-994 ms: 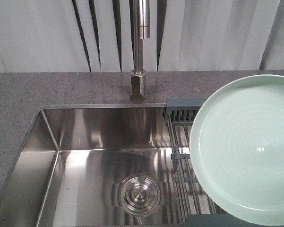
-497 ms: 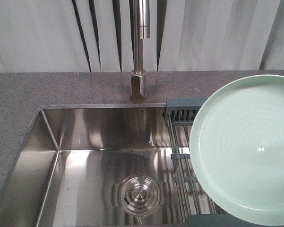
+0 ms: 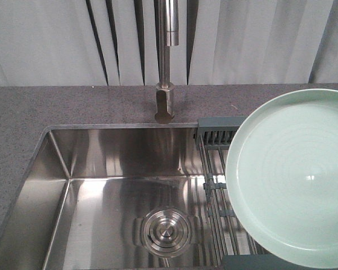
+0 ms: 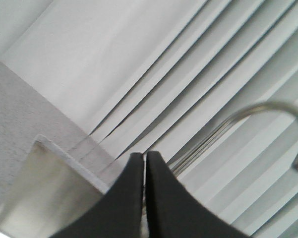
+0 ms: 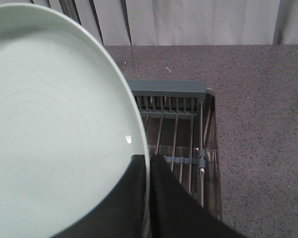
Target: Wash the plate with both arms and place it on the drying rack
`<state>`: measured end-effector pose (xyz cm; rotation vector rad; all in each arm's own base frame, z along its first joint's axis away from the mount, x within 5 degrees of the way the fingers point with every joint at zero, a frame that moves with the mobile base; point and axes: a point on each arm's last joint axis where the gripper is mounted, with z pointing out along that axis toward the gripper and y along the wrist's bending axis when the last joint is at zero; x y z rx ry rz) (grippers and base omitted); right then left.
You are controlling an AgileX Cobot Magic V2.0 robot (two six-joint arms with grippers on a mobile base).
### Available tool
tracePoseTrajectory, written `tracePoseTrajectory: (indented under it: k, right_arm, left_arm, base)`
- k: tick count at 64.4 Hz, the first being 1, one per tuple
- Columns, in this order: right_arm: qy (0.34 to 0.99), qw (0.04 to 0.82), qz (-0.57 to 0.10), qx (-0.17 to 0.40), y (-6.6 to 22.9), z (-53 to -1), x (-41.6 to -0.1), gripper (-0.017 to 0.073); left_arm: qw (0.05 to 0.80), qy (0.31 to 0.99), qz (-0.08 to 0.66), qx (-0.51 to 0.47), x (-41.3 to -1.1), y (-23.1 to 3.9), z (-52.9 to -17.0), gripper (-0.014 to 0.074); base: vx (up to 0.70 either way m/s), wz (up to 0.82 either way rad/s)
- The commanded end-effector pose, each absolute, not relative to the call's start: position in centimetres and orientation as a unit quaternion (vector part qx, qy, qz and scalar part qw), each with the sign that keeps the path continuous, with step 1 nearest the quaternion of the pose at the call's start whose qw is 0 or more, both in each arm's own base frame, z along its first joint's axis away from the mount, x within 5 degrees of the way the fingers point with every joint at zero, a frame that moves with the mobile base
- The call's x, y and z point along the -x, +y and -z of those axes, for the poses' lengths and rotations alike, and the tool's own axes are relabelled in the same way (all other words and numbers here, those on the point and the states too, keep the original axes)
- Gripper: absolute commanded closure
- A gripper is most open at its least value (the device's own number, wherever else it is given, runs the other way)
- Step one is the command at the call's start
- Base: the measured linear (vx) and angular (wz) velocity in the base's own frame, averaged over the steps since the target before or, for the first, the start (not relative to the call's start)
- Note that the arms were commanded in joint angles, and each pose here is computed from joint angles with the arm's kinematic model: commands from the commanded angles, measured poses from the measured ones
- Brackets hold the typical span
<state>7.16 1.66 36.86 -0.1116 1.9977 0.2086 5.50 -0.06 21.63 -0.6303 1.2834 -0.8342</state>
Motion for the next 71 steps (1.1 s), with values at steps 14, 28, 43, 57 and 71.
tracePoseTrajectory:
  k: [14,28,43,57,71]
  right_arm:
    - [0.812,0.575,-0.087,0.045,1.6,-38.2,-7.4,0.0563]
    - [0.812,0.575,-0.087,0.045,1.6,-38.2,-7.4,0.0563]
    - [0.807,0.582,-0.087,0.044,1.6,-38.4,-7.4,0.0563]
    - [0.808,0.582,-0.087,0.044,1.6,-38.4,-7.4,0.0563]
    - [0.807,0.582,-0.087,0.044,1.6,-38.4,-7.4,0.0563]
  left_arm:
    - [0.639,0.377,0.526,0.416,-4.9,1.6,-22.8,0.059]
    - [0.63,0.323,0.608,0.36,-3.9,0.9,-25.9,0.059]
    - [0.753,0.367,0.527,0.14,-1.7,-1.1,-33.9,0.059]
    - [0.777,0.433,0.453,0.061,-4.7,-2.5,-39.1,0.059]
    - [0.702,0.545,0.458,-0.013,-11.5,-5.2,-39.9,0.059]
  base:
    - [0.0,0.0]
    - [0.0,0.0]
    - [0.0,0.0]
    - [0.0,0.0]
    - [0.0,0.0]
